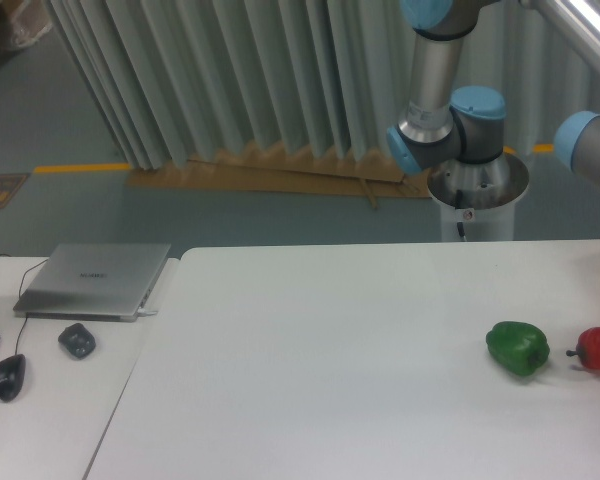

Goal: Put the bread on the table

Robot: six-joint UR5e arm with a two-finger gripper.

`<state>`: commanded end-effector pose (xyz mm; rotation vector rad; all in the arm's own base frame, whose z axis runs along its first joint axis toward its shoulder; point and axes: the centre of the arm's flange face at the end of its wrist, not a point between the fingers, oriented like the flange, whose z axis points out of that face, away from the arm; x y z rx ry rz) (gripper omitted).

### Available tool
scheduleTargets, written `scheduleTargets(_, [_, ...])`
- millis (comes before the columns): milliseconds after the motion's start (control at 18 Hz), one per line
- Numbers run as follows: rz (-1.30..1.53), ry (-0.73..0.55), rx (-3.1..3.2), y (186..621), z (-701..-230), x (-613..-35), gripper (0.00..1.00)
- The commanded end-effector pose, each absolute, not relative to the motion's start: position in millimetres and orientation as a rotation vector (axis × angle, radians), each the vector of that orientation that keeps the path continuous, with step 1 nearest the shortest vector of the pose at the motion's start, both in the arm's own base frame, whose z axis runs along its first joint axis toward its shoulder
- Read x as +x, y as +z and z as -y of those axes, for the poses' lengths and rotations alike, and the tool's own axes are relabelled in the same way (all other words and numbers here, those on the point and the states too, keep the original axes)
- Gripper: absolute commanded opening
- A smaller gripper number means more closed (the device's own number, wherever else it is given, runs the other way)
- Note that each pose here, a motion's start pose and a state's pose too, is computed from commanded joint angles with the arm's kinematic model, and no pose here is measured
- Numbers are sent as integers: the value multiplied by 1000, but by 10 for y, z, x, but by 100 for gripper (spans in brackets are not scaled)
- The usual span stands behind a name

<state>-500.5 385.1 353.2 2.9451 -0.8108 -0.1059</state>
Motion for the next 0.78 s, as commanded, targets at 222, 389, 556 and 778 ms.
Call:
scheduleTargets(222, [944, -106, 2902, 3603, -3646, -5122, 100])
scheduleTargets(389, [1044, -93, 2862, 3596, -3446, -5255, 100])
scheduleTargets(556, [1158, -86, 2814, 3597, -3308, -5345, 100])
scheduleTargets(778, [1232, -83, 2780, 3606, -3194, -5419, 100])
